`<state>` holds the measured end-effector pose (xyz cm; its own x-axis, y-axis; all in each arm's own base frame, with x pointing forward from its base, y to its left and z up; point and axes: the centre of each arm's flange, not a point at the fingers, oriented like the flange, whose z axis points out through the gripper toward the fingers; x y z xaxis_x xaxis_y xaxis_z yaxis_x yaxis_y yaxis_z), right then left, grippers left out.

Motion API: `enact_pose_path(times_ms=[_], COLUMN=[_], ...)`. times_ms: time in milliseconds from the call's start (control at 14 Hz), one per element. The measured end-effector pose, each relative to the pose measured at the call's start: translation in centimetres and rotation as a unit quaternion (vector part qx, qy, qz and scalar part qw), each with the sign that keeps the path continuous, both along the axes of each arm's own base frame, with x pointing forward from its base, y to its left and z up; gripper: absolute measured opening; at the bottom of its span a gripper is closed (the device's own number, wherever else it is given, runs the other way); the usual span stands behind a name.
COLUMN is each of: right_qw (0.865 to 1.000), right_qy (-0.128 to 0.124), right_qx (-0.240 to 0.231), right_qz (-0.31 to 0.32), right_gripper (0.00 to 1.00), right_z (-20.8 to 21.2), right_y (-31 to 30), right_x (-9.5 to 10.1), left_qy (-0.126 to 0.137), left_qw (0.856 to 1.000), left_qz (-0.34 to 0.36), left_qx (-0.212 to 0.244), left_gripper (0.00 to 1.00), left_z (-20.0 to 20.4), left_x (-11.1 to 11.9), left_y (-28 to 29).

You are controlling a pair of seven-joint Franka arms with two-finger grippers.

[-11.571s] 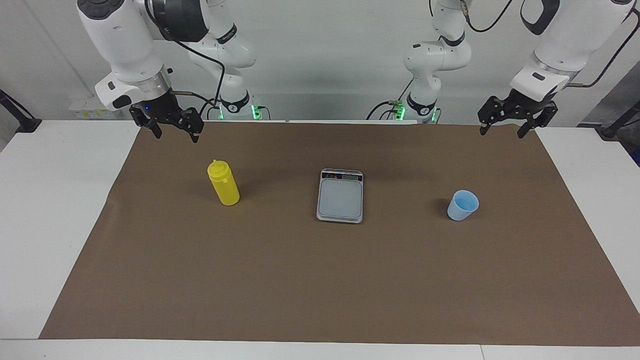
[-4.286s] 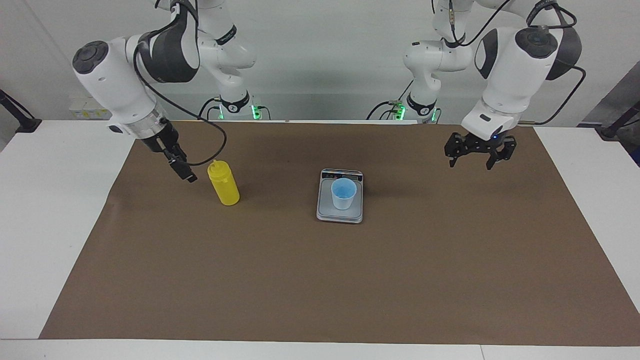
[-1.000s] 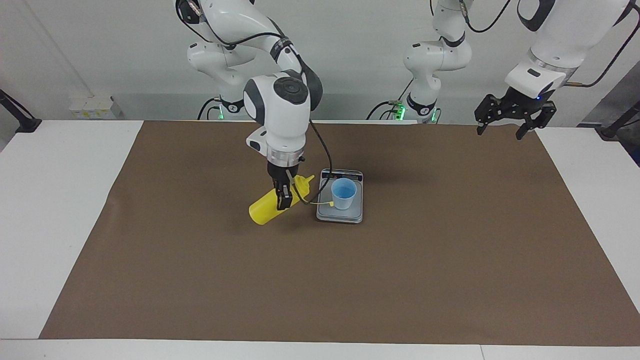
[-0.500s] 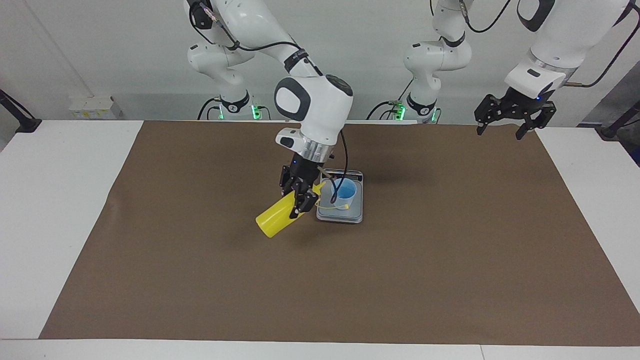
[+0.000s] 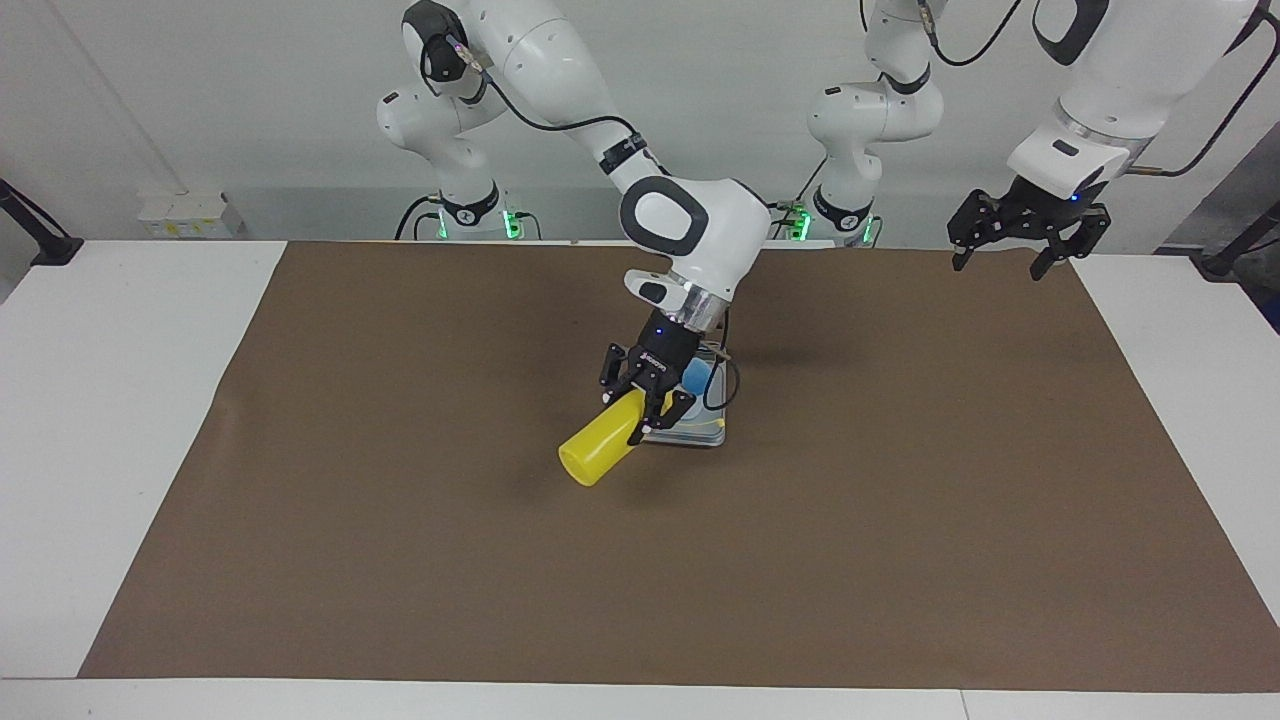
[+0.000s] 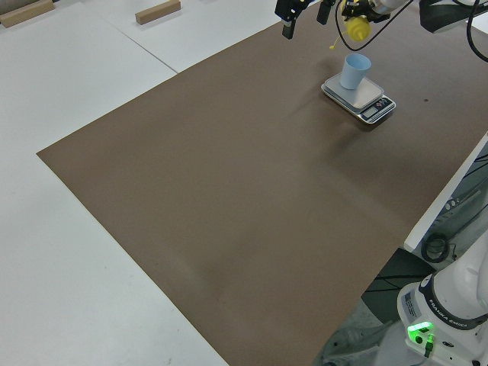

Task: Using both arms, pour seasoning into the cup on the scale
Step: 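Hold the yellow bottle inverted above the blue cup with the right gripper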

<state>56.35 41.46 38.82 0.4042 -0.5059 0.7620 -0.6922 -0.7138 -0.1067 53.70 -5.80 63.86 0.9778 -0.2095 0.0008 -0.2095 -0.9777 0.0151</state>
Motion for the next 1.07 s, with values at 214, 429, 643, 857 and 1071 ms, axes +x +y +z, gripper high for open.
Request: enact_pose_path(times_ms=[214,429,643,857,1071], right_qw=[0.999,0.998,0.998,0.997,0.997], right_qy=[-0.016,-0.029,-0.030,-0.026,-0.020], right_qx=[-0.025,-0.048,-0.056,-0.058,-0.060], right_qz=[0.014,0.026,0.030,0.031,0.038], right_gripper=[0.54,0.54,0.54,0.54,0.54], right_z=[0.0,-0.4,-1.0,-1.4,-2.3], right_y=[0.6,0.4,0.4,0.4,0.4], right_x=[-0.4,-0.1,-0.1,-0.3,-0.6], left_qy=[0.000,0.000,0.000,0.000,0.000], left_qw=[1.000,1.000,1.000,1.000,1.000], left_qz=[0.000,0.000,0.000,-0.001,-0.001], left_qx=[0.000,0.000,0.000,0.000,0.000], left_gripper=[1.00,1.00,1.00,1.00,1.00], left_z=[0.0,0.0,0.0,0.0,0.0], left_x=[0.0,0.0,0.0,0.0,0.0], left_y=[0.0,0.0,0.0,-0.1,-0.1])
